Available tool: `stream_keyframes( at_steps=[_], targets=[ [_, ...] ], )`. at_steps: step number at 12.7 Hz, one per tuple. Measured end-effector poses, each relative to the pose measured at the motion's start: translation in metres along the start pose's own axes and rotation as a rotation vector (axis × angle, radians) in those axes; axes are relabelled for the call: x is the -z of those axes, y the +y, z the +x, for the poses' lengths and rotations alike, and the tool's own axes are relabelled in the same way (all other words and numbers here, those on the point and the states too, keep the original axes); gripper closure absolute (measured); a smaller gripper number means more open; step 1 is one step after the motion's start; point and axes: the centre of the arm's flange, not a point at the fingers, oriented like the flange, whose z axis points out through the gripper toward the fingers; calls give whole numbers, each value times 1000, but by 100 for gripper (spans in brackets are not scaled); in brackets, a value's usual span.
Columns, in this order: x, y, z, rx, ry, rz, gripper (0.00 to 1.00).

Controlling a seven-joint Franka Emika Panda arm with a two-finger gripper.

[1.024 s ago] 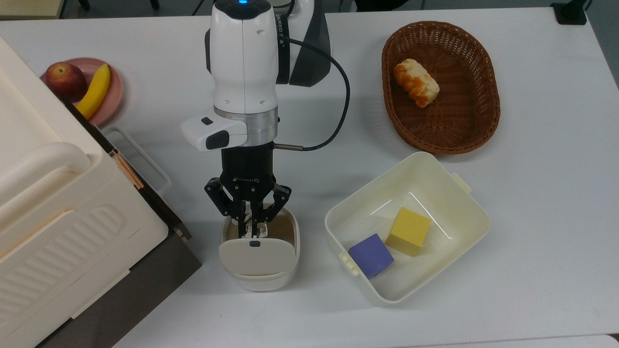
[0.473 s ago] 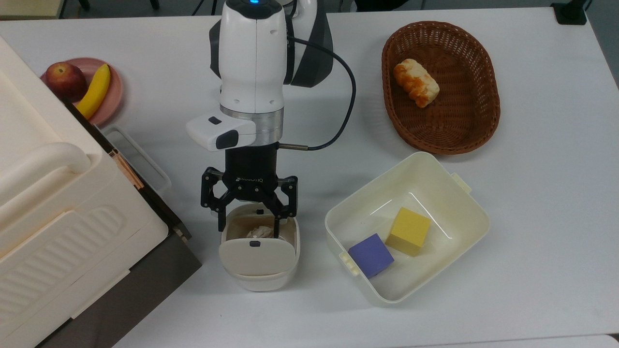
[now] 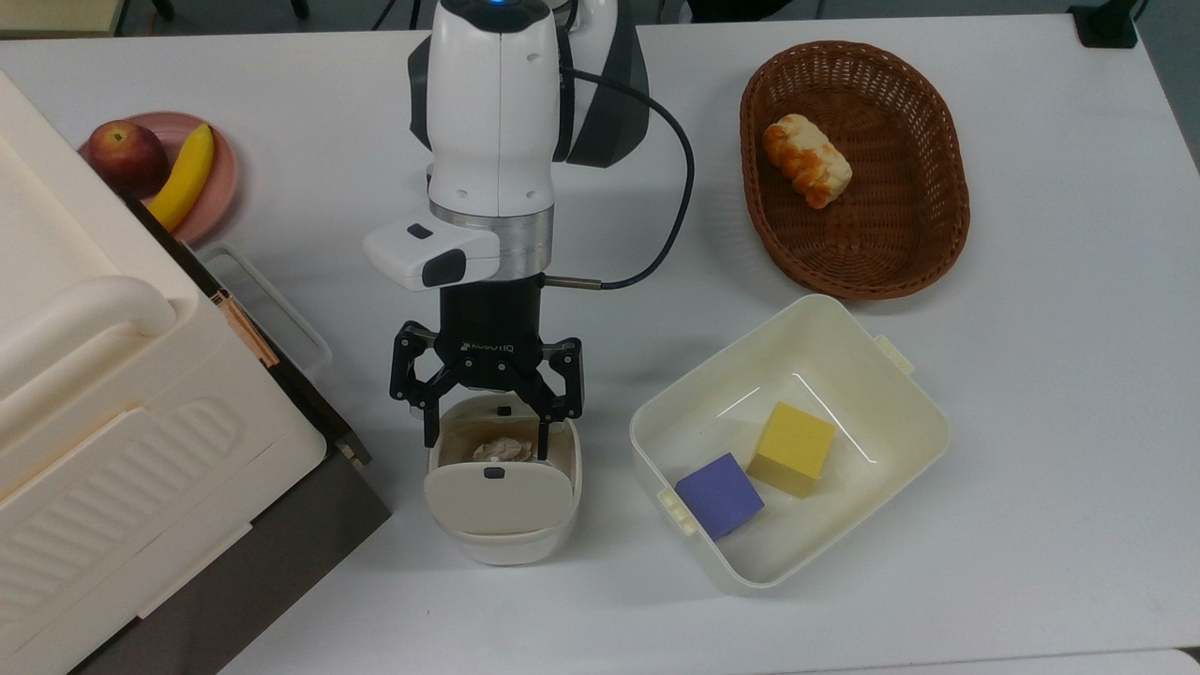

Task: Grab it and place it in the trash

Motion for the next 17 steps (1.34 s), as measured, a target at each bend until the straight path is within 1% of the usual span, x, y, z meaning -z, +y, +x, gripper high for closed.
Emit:
stream_keyframes(
  at_steps=[1, 3, 4, 7, 9, 12, 14, 17],
  targets=[
    [3, -3, 1, 1, 1, 4, 0],
    [15, -6, 2, 4, -46, -5, 0],
    [28, -9, 3, 7, -102, -16, 0],
    [70, -10, 5, 10, -230, -55, 0],
    [108, -2, 5, 3, -334, -98, 0],
    [146, 6, -2, -5, -452, -143, 0],
    [176, 10, -8, -9, -511, -163, 0],
    [205, 6, -14, -37, -522, -117, 0]
  ],
)
